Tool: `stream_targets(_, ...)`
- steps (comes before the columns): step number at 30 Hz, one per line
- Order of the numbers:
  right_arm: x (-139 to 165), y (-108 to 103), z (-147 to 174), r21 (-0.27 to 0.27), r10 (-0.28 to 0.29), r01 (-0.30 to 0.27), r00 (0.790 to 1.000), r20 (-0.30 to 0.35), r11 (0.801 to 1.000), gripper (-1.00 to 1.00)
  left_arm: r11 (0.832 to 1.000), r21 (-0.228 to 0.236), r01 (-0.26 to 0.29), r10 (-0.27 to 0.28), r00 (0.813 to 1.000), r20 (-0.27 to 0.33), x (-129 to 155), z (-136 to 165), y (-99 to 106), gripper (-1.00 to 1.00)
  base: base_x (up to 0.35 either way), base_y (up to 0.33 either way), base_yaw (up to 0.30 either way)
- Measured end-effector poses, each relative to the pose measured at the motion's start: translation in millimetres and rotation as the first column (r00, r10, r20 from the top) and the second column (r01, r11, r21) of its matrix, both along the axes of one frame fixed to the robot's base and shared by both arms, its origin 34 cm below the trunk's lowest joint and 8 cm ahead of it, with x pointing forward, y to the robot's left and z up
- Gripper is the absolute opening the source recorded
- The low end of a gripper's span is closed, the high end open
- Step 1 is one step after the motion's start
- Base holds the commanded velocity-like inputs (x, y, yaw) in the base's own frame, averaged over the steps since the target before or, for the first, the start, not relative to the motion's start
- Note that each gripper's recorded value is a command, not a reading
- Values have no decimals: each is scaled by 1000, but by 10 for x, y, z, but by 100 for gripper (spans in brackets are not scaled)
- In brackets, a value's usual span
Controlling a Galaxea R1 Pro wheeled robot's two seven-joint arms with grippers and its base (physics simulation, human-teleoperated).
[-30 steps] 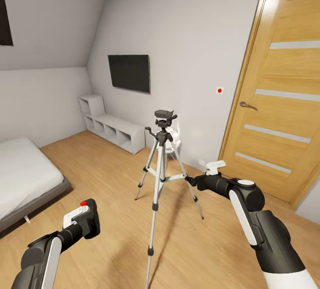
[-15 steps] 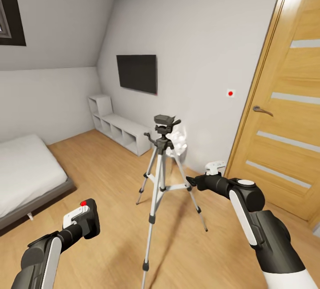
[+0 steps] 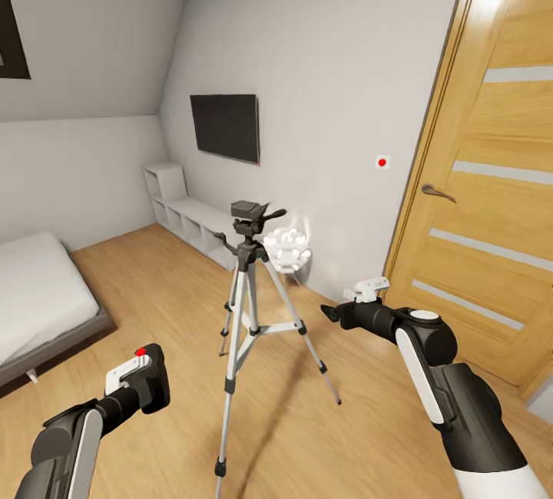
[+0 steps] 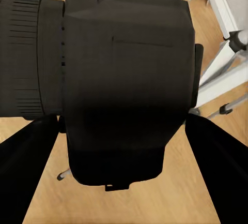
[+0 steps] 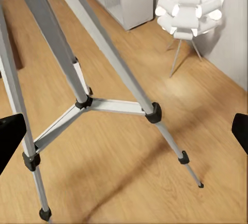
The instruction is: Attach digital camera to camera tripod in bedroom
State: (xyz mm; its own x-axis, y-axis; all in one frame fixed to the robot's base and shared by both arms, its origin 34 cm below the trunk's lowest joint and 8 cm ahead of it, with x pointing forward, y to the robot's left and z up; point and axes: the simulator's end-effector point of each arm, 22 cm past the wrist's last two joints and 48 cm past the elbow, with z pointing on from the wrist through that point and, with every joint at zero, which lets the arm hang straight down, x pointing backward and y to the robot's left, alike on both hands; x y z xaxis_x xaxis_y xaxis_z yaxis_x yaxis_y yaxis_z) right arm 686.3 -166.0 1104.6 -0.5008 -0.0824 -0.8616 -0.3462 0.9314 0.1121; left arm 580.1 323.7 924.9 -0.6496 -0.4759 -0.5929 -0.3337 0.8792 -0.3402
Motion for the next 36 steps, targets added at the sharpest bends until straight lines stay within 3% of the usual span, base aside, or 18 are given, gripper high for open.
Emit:
stream_targets(10,-10,27,-5,0,8,-8,1000,-2,1000,100,996,-5,-84,84,996,-1,-145,17,325,-100,1,-44,132)
stream_targets(20,-66,-4,-291,-11,2,-3,998,-61,1000,100,994,-6,-108,108,994,-3,-199,15,419,-100,1,-21,202)
stream_targets(29,-118,-303,-589,-63,-31,24,992,-120,998,100,994,-6,-109,109,994,-3,-203,16,424,-100,60,-201,98)
stream_targets(31,-78,-282,-493,-54,-37,32,994,-107,998,100,992,24,-125,126,992,-25,-301,-11,546,-100,0,0,0)
stream_targets(36,-40,-243,-406,-48,-35,30,995,-93,998,100,986,45,-163,165,986,-39,-466,-35,703,-100,0,0,0)
